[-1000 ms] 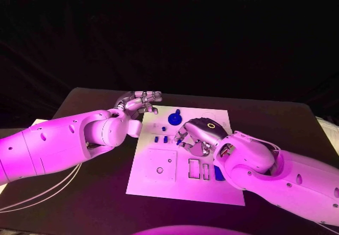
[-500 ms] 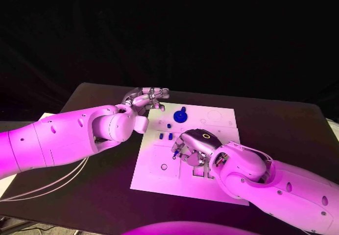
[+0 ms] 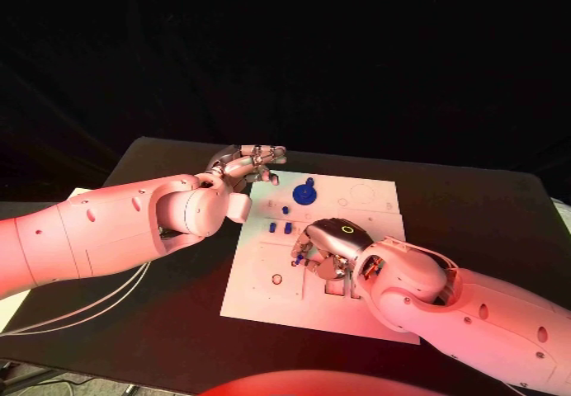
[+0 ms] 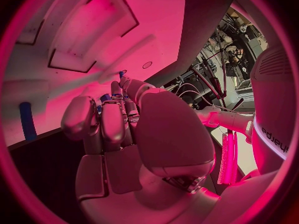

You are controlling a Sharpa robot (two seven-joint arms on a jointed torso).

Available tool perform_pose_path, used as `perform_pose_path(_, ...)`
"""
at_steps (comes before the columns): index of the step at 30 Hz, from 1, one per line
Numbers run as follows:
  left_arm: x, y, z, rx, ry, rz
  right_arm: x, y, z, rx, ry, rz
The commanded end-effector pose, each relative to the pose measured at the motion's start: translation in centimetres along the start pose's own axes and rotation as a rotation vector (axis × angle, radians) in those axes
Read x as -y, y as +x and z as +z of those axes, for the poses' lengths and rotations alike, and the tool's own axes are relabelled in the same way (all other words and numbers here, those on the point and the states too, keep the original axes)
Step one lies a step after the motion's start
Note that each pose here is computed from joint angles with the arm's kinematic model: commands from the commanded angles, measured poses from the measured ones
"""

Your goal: Assemble the parts on the task board

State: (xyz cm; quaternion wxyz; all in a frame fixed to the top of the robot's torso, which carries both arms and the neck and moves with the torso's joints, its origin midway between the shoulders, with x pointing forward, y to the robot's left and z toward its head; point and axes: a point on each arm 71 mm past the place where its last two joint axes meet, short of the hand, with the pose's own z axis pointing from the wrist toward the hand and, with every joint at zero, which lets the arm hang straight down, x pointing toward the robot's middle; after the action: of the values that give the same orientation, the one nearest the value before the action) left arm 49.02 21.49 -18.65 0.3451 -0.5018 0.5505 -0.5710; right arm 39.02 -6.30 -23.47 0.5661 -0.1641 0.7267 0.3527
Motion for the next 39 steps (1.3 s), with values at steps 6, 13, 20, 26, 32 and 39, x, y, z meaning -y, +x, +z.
perform_pose_path(6,0.07,0.42,0.04,-0.027,0.008,-0.004,-0.3,0.6,0.5,-0.025,-0.013,-0.003)
perform_pose_path(13,0.06,0.47,0.06,-0.03,0.006,0.001,-0.6,0.7,0.8,-0.026,-0.022,0.0)
perform_pose_path(20,0.04,0.53,0.07,-0.033,0.005,0.002,-0.6,1.0,0.8,-0.053,-0.018,-0.009)
perform_pose_path(26,0.02,0.55,0.09,-0.034,0.003,0.002,-0.3,1.3,0.9,-0.081,0.001,-0.026)
perform_pose_path(32,0.01,0.55,0.09,-0.034,0.002,0.002,0.0,1.4,0.8,-0.077,0.016,-0.035)
perform_pose_path(39,-0.02,0.59,0.11,-0.037,-0.001,0.001,-0.1,0.9,0.6,-0.014,0.009,-0.022)
